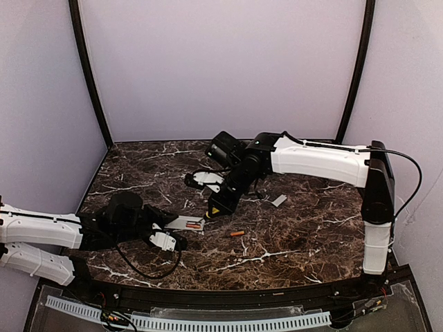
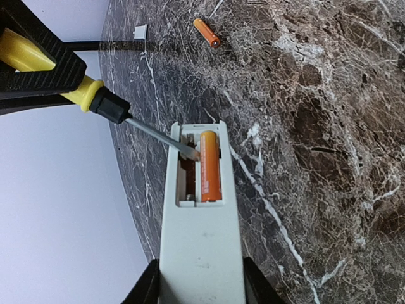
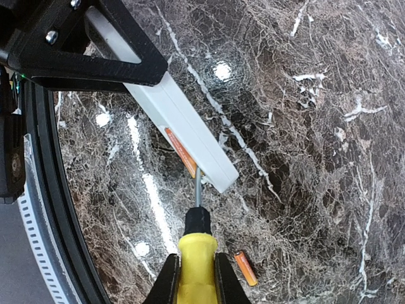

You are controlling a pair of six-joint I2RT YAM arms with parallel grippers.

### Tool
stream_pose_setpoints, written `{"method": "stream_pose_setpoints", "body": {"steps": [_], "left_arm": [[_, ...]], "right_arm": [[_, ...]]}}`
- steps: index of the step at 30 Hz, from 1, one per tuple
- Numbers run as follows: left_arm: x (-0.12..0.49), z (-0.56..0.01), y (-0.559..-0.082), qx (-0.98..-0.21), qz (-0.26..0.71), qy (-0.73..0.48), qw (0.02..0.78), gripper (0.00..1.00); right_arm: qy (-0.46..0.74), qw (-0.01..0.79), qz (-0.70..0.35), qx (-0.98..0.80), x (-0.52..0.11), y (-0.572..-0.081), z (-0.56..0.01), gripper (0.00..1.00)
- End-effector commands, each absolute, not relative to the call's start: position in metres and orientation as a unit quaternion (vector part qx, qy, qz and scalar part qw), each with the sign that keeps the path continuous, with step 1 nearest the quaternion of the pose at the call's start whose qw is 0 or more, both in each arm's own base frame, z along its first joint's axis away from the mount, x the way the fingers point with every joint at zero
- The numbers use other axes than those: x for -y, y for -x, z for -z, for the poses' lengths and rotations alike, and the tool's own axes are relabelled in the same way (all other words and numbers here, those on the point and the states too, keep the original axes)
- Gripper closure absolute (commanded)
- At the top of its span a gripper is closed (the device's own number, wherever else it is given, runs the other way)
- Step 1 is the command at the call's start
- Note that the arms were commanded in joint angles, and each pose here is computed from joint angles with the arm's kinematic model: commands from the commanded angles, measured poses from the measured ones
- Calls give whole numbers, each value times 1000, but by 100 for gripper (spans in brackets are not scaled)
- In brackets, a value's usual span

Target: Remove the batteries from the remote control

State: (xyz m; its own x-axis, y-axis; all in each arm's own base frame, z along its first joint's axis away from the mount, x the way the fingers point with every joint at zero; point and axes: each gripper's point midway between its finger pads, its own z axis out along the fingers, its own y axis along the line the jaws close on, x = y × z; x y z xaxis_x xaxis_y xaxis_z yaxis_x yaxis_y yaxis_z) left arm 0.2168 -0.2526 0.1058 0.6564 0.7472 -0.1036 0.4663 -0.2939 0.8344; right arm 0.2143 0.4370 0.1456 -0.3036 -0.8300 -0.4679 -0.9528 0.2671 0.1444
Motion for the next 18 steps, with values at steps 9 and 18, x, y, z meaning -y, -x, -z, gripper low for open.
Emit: {"method": "stream_pose_setpoints", "body": {"steps": [9, 18], "left_arm": [[278, -146, -214, -349, -131, -764, 527, 100], [278, -146, -215, -349, -136, -763, 527, 100]], "right_arm": [[503, 121, -263, -814, -455, -214, -135, 100], [452, 96, -283, -840, -455, -213, -135, 100]]}}
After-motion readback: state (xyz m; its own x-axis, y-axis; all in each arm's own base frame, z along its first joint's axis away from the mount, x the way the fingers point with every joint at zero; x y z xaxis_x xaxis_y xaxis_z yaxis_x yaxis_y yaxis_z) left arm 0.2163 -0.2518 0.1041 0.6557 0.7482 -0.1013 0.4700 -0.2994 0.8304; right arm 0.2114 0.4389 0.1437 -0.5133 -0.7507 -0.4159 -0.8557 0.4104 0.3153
